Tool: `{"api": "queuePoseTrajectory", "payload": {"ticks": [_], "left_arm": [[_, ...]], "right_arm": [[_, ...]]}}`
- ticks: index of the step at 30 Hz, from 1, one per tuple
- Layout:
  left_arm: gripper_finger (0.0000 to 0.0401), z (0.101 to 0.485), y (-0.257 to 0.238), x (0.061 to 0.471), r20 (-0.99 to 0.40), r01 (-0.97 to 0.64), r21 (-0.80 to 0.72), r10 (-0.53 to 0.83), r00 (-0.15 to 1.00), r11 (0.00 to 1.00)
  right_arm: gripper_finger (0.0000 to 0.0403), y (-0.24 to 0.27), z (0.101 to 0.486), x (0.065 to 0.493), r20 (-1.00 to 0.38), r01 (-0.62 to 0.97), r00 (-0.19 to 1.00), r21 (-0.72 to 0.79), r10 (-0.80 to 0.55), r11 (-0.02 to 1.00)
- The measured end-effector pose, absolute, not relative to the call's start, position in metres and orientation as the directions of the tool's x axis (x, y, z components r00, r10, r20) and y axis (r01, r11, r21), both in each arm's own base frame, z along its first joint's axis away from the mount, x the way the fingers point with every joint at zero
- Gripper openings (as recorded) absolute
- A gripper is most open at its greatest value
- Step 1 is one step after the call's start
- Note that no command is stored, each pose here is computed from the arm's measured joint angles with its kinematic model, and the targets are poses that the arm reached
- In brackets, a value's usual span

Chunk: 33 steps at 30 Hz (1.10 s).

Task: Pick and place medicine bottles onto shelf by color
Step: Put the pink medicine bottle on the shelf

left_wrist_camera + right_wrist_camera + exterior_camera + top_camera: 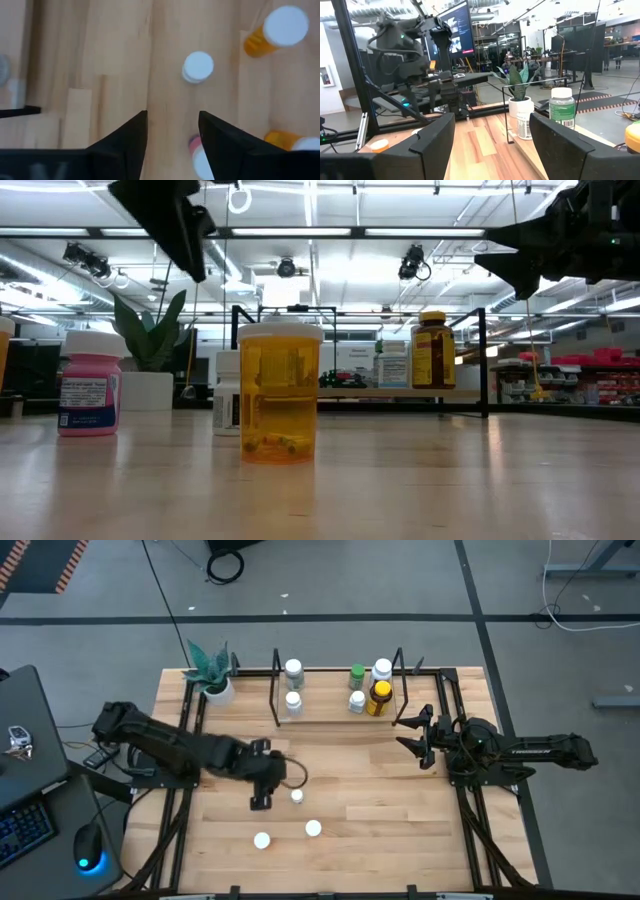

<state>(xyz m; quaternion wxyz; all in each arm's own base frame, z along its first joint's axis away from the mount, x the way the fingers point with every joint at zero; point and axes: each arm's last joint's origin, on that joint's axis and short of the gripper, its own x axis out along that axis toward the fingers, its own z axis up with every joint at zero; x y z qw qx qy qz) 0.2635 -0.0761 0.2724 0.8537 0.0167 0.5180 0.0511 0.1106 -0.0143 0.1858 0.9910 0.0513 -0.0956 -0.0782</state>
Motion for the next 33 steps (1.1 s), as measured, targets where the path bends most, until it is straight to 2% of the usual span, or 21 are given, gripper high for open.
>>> {"api": "queuePoseTrajectory", "payload": {"ticks": [3, 11, 21, 27, 33], "left_arm": [[0.0175, 0.268, -0.08, 0.253, -0.844, -0.07, 0.115, 0.135, 0.519, 0.991], [0.0163, 0.26, -0.069, 0.222, -0.739, -0.061, 0.082, 0.102, 0.666, 0.995], [0.0145, 0.249, -0.056, 0.191, -0.649, -0.082, 0.081, 0.115, 0.752, 0.993], [0.0143, 0.25, -0.055, 0.186, -0.639, -0.08, 0.078, 0.111, 0.761, 0.994], [0.0151, 0.25, -0.054, 0.186, -0.64, -0.015, 0.161, 0.116, 0.76, 0.987]], "right_arm": [[0.0265, -0.014, 0.186, 0.111, 0.181, 0.145, 0.97, 0.117, -0.165, 0.983], [0.0265, -0.014, 0.186, 0.111, 0.186, 0.145, 0.969, 0.117, -0.165, 0.983], [0.0265, -0.014, 0.186, 0.11, 0.188, 0.145, 0.968, 0.117, -0.165, 0.983], [0.0265, -0.014, 0.186, 0.11, 0.188, 0.145, 0.968, 0.117, -0.165, 0.982], [0.0265, -0.014, 0.186, 0.11, 0.188, 0.146, 0.968, 0.117, -0.166, 0.982]]}}
